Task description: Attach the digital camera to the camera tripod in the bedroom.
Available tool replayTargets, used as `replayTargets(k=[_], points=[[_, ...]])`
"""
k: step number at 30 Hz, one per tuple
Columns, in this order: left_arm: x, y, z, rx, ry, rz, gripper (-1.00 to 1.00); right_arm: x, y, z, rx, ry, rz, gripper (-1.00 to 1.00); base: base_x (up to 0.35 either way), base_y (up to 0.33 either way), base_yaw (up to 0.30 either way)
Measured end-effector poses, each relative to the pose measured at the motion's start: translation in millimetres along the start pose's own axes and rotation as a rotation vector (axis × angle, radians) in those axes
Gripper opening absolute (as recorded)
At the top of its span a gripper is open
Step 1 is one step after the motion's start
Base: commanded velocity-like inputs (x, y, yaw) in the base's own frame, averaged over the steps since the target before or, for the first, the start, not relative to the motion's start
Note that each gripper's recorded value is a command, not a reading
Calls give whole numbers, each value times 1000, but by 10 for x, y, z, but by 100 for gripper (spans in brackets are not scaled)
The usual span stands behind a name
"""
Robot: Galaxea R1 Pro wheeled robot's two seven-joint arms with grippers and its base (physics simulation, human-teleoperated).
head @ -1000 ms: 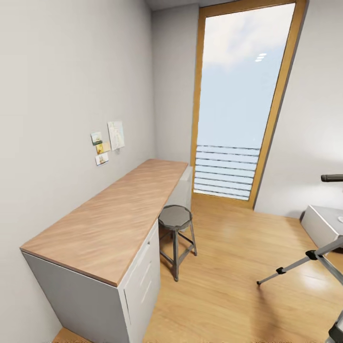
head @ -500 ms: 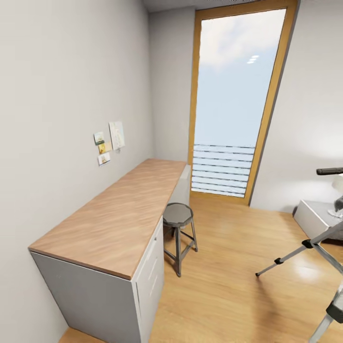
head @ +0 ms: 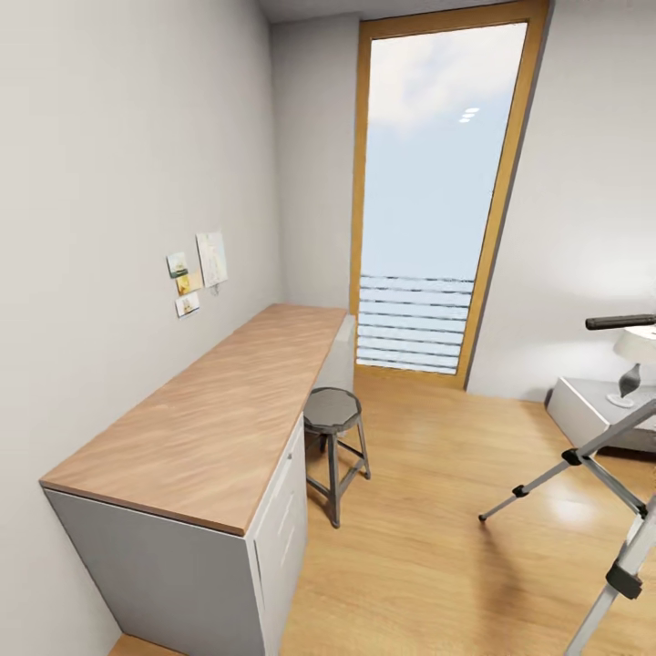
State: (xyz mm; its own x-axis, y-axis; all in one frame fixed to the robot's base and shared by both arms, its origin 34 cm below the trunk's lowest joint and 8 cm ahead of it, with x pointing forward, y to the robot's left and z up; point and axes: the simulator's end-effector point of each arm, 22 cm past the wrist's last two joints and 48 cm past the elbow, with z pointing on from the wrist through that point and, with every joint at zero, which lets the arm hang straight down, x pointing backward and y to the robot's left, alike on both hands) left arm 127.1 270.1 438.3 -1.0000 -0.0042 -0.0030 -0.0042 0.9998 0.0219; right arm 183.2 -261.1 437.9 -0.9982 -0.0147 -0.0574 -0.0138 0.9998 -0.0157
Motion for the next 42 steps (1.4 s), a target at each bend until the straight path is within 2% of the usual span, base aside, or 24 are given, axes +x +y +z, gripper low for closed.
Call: replayTargets(k=[22,42], points=[[-9,-21,0,2,-1,0,100,-1,-3,0,1,0,0,100,-1,120,-13],[12,-34,0,3,6,0,100,34,-1,2,0,8,0,100,0,16,-195]])
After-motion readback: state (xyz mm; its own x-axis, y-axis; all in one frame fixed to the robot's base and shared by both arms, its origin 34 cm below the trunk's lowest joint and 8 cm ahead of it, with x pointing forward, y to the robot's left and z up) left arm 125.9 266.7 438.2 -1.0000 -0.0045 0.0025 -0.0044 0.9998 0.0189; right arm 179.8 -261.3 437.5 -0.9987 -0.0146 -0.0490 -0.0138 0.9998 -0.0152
